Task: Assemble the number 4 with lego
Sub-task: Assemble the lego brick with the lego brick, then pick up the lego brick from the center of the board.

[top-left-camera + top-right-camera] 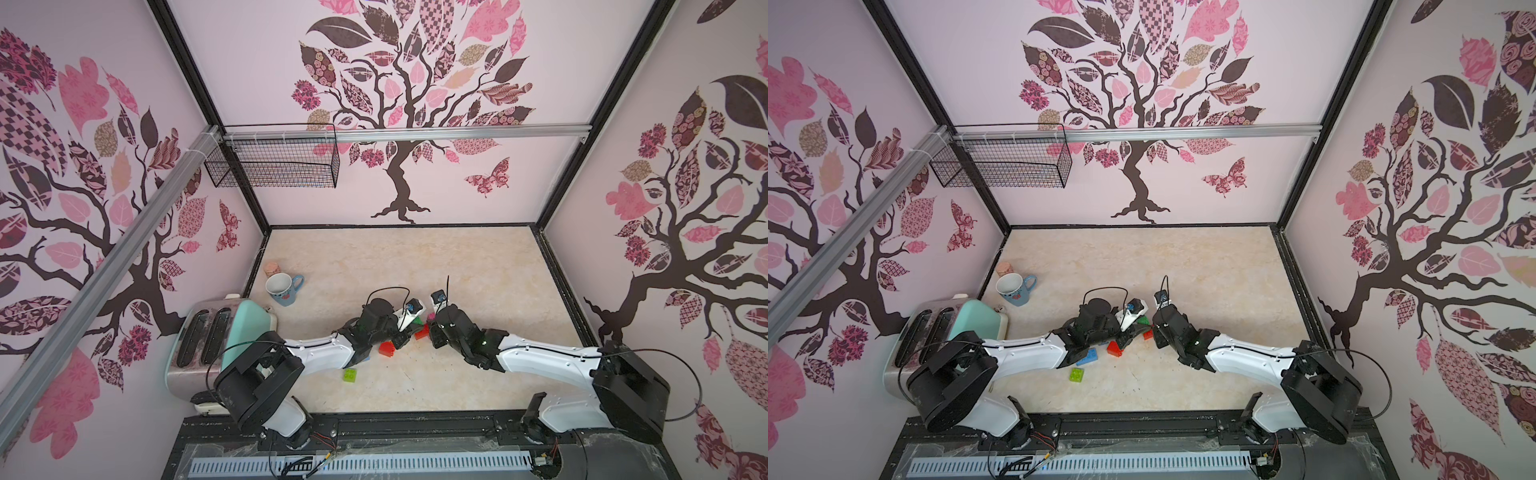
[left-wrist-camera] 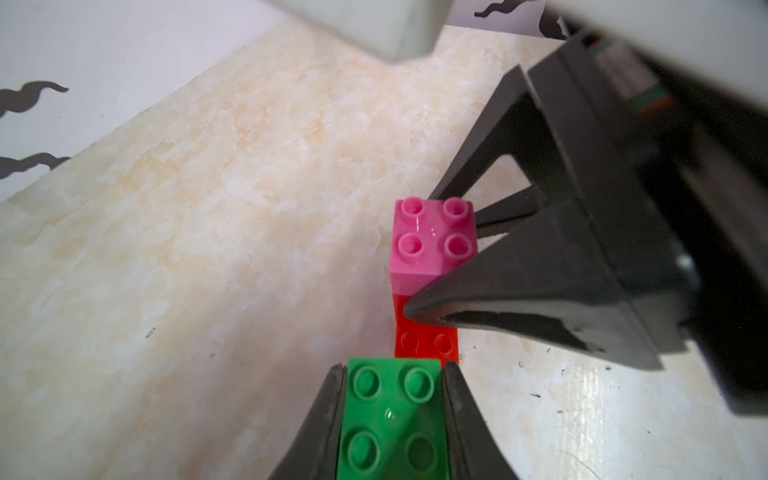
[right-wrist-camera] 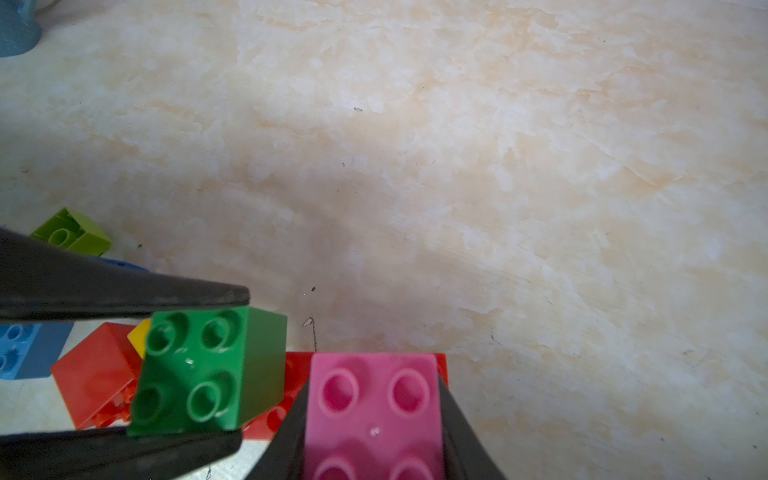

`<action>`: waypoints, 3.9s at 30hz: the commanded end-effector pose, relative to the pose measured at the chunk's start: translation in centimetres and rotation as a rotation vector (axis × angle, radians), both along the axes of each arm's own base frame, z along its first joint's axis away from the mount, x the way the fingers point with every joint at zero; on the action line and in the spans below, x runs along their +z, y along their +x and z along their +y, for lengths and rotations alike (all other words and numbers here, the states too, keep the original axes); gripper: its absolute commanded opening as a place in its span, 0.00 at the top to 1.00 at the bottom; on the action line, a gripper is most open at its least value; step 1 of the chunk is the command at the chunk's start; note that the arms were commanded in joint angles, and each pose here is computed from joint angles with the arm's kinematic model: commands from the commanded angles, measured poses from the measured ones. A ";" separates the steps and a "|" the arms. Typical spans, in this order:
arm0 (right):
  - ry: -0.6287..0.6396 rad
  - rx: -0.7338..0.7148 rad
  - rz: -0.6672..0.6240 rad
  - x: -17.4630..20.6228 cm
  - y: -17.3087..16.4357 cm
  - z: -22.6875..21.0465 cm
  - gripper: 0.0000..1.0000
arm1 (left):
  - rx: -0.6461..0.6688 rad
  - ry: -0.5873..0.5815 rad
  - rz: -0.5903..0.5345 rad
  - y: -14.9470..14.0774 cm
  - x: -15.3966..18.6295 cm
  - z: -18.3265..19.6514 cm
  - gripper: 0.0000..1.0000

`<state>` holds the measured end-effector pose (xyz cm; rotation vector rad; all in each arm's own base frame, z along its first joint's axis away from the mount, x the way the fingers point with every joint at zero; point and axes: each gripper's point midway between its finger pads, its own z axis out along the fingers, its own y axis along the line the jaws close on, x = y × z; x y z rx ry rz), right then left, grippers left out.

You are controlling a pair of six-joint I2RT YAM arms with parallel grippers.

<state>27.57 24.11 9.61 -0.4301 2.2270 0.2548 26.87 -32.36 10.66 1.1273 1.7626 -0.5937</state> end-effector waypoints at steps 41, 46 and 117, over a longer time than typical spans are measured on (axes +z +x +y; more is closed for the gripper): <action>-0.167 0.021 0.186 -5.6 -3.1 -2.6 1.00 | -0.067 0.128 0.189 -3.0 -6.8 2.2 1.00; -0.167 0.032 0.190 -5.7 -3.2 -2.5 1.00 | -0.046 0.172 0.216 -3.2 -8.3 2.9 1.00; -0.169 0.022 0.194 -6.1 -3.3 -2.7 1.00 | -0.091 -0.020 0.103 -1.9 -4.9 -1.8 0.78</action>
